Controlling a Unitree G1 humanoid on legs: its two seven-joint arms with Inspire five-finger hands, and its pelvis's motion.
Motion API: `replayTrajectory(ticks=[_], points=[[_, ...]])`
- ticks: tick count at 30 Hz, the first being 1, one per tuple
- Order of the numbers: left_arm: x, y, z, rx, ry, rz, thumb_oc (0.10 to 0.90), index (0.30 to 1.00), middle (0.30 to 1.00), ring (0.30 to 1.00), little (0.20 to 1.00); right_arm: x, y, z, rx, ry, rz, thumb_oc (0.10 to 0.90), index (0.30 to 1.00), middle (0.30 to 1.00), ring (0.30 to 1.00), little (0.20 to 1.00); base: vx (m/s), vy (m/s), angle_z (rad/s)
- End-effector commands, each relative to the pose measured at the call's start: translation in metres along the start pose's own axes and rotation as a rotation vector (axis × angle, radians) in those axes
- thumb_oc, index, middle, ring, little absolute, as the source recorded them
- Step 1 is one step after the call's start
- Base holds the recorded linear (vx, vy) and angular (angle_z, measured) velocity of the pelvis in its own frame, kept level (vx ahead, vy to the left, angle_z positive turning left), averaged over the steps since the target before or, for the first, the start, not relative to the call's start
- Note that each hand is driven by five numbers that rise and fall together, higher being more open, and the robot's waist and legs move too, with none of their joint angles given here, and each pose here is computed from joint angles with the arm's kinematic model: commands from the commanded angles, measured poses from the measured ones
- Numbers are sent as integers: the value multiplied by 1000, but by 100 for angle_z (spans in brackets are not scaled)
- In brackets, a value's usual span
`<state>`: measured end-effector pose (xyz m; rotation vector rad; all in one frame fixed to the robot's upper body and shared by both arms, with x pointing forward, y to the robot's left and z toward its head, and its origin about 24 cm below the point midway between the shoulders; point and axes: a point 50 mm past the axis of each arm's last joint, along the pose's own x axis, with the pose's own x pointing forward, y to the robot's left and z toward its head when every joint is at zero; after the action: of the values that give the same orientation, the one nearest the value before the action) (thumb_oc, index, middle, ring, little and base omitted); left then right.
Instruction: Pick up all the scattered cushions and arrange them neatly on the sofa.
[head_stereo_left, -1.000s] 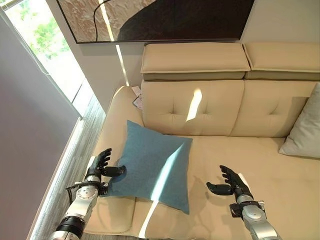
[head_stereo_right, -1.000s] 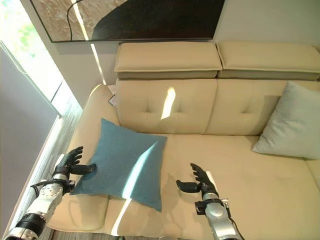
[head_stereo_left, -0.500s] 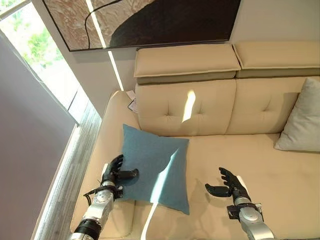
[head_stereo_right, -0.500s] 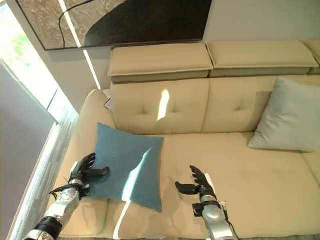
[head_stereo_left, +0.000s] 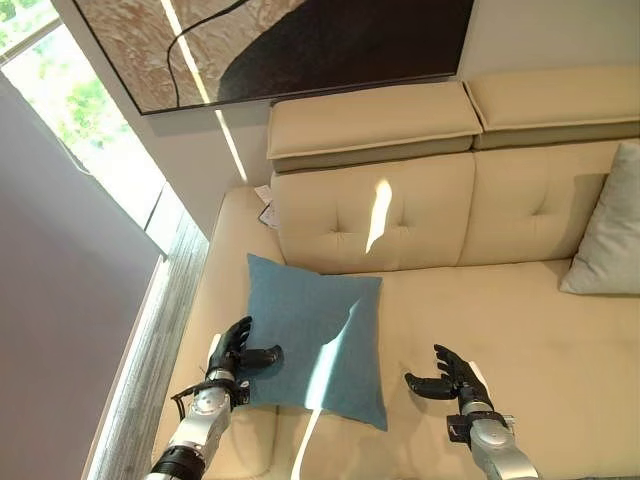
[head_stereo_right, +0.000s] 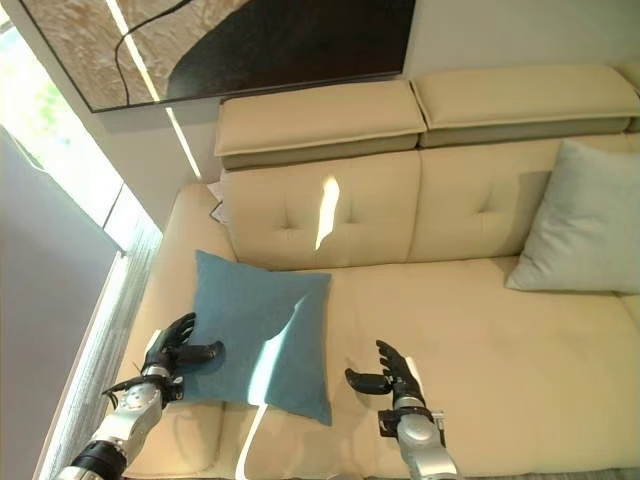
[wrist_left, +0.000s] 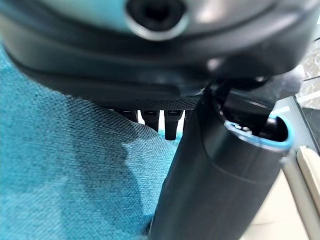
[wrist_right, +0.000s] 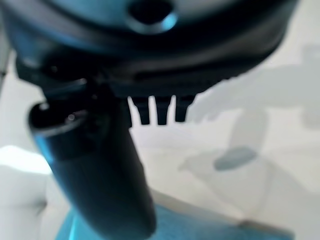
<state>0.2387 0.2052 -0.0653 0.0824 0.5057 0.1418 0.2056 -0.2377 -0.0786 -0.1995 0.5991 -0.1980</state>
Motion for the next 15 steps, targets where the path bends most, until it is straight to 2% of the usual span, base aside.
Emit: replayTrajectory(ticks=[1, 15], points=[[5, -3, 15, -22, -79, -38, 800, 900, 900, 900, 900, 11, 13, 40, 86, -148, 16, 800, 900, 900, 900, 900, -8, 1, 7], [-3, -16, 37, -98, -195, -128, 800, 900, 900, 900, 900, 18, 40, 46, 90, -125, 102, 800, 900, 900, 900, 900, -18, -17, 14]])
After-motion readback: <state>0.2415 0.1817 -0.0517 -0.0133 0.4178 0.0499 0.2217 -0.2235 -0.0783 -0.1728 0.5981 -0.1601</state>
